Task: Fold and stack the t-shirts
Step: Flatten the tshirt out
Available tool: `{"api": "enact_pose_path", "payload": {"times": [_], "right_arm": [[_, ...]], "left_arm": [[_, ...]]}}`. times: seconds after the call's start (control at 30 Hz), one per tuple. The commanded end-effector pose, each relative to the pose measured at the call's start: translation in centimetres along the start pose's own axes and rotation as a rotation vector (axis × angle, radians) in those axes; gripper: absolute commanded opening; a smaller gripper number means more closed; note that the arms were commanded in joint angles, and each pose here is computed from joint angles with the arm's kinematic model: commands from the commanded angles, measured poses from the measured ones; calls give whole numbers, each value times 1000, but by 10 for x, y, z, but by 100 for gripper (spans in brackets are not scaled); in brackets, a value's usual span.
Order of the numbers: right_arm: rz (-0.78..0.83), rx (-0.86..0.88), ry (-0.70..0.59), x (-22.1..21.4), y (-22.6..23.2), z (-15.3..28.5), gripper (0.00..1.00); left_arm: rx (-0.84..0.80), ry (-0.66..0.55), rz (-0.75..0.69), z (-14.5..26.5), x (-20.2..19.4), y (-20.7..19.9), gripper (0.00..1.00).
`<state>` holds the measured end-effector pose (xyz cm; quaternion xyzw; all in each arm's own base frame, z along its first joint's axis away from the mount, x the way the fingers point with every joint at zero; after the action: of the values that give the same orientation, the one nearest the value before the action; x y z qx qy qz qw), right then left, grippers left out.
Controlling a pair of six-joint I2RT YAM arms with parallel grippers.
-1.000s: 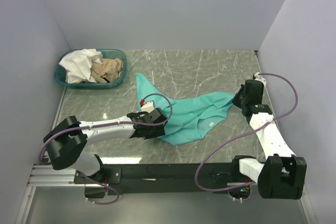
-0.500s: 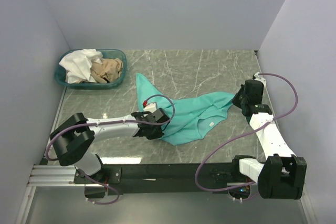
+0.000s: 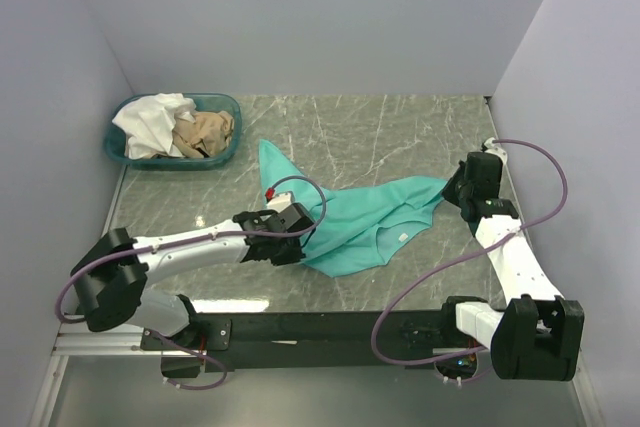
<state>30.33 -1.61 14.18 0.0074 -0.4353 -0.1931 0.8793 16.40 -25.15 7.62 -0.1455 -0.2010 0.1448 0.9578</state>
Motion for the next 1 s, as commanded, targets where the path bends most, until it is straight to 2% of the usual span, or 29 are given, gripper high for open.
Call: {"api": "enact_pose_path", "payload": {"times": [0.0,0.07,0.23,0.27,0.37,0.5,0.57,0.63,0.67,0.73,0.77,0.97], "right_arm": [[-2,35,-90,26,6,18,0],[1,64,-145,44,12,34,0],[27,103,-269,87,20,88,0],[26,126,-339,109,25,111,0],[58,132,-403,129,25,145,0],[55,153,-572,171,26,219,0],[65,189,-668,193,31,263,0],[86,214,-713,199,32,291,0],[88,246,-785,208,34,324,0],[96,253,-836,211,31,353,0],[94,267,-902,216,29,382,0],[116,334,-1072,211,24,468,0]], "left_arm": [[-140,-82,-35,40,27,-33,1],[-179,-151,-28,60,48,-48,1],[-235,-410,25,120,118,-66,1],[-278,-462,47,141,134,-75,1],[-331,-634,104,196,172,-79,1],[-451,-811,139,281,208,-80,1],[-559,-836,144,322,213,-84,1],[-660,-881,134,360,216,-79,1],[-733,-897,111,383,214,-74,1],[-811,-925,122,409,214,-68,1],[-864,-948,113,431,212,-60,1],[-1084,-984,48,501,198,-41,1]]}}
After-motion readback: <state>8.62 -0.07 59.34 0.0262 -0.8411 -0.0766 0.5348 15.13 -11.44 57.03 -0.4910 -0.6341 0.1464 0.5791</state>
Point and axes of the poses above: each gripper's point midway between its finger pads, its own z axis back along the fingers, its own y axis along the line the jaws close on, x = y × z, the point moved 2 cm from there along z, back along the fingers, and after that the axes turned 8 degrees about z, right-handed, at the moved point
